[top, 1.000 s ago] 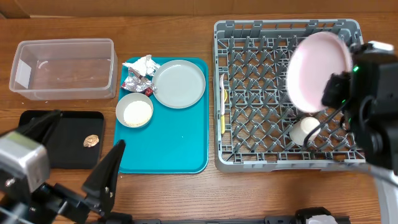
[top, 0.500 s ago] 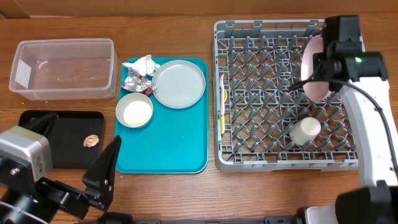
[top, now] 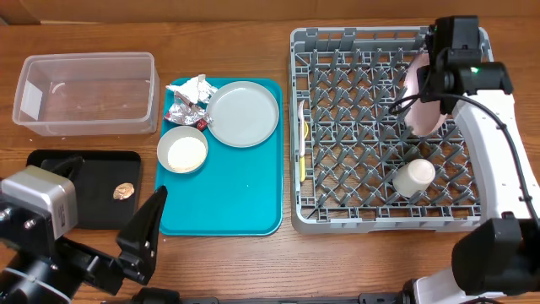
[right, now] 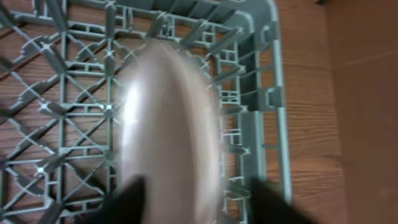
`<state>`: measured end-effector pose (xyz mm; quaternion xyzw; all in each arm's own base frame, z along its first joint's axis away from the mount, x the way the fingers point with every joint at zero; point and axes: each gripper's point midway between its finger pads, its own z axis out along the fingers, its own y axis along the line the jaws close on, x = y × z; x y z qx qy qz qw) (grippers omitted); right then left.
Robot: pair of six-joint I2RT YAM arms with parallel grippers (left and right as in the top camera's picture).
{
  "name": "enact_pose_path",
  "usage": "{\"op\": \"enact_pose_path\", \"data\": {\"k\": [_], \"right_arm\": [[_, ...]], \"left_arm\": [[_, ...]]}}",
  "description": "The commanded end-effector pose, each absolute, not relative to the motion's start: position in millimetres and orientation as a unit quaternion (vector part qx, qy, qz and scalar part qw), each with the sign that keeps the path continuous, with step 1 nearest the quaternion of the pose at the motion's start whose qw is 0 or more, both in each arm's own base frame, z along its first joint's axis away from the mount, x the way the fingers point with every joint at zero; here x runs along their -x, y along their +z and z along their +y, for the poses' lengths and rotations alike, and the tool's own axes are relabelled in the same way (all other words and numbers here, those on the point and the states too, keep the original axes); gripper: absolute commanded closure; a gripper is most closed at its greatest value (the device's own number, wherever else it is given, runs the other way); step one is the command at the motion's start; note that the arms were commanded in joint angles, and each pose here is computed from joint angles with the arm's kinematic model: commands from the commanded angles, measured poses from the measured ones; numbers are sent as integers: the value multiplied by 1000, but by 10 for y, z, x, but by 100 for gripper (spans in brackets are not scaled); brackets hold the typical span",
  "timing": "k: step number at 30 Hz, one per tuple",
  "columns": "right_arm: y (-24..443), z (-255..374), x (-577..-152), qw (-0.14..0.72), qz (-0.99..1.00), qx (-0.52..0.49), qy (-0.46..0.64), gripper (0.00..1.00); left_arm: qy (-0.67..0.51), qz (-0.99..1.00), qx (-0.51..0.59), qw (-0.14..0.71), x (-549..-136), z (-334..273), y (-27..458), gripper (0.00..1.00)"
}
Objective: Sort waste into correct bins and load items into the dishwasher rack
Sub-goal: 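Place the pink plate upright in the rack with the right gripper, then reach the left gripper to the white plate on the teal tray and grasp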
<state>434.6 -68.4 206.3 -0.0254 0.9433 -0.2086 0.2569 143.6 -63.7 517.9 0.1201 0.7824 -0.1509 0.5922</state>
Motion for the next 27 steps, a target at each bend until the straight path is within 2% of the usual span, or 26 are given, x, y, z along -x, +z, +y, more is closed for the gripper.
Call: {"op": "enact_pose_path", "data": {"k": [1, 4, 5, 6, 8, 12, 15, 16, 20, 23, 26, 27], "right_arm": [[2318, -657, -4361, 299, 937, -34, -179, 18], [2816, -624, -4279, 357, 918, -66, -159, 15], [3088, -536, -4199, 388, 909, -70, -133, 10], [3251, -459, -4143, 407, 904, -67, -111, 0], [3579, -208, -4006, 449, 891, -48, -39, 0], [4167, 539, -3513, 505, 848, 62, 152, 0], [4285, 762, -3270, 502, 833, 99, 210, 0], [4255, 816, -3171, 487, 837, 102, 228, 0], [4028, 823, -3067, 432, 865, 68, 247, 0], [3889, 823, -3040, 402, 879, 60, 249, 0], [3815, 823, -3039, 386, 886, 55, 250, 0], [3789, 823, -3041, 381, 888, 54, 250, 0]], "left_arm": [[-162, 790, -117, 579, -1477, -667, 5127, 0], [-165, 796, -119, 570, -1463, -682, 5084, 0], [-169, 800, -105, 565, -1496, -670, 5070, 0], [-174, 805, -97, 558, -1527, -675, 5043, 0], [-184, 822, -79, 533, -1629, -690, 4932, 0], [-172, 887, -60, 425, -2022, -727, 4358, 0], [-167, 927, -40, 333, -2277, -766, 3847, 0], [-161, 949, -29, 271, -2429, -789, 3484, 5], [-149, 978, 37, 139, -2787, -851, 2592, 10], [-146, 984, 43, 93, -3078, -1078, 2013, 21], [-114, 988, 80, 65, -3286, -1270, 1564, 21], [-100, 985, 133, 48, -3334, -1311, 1393, 20]]}}
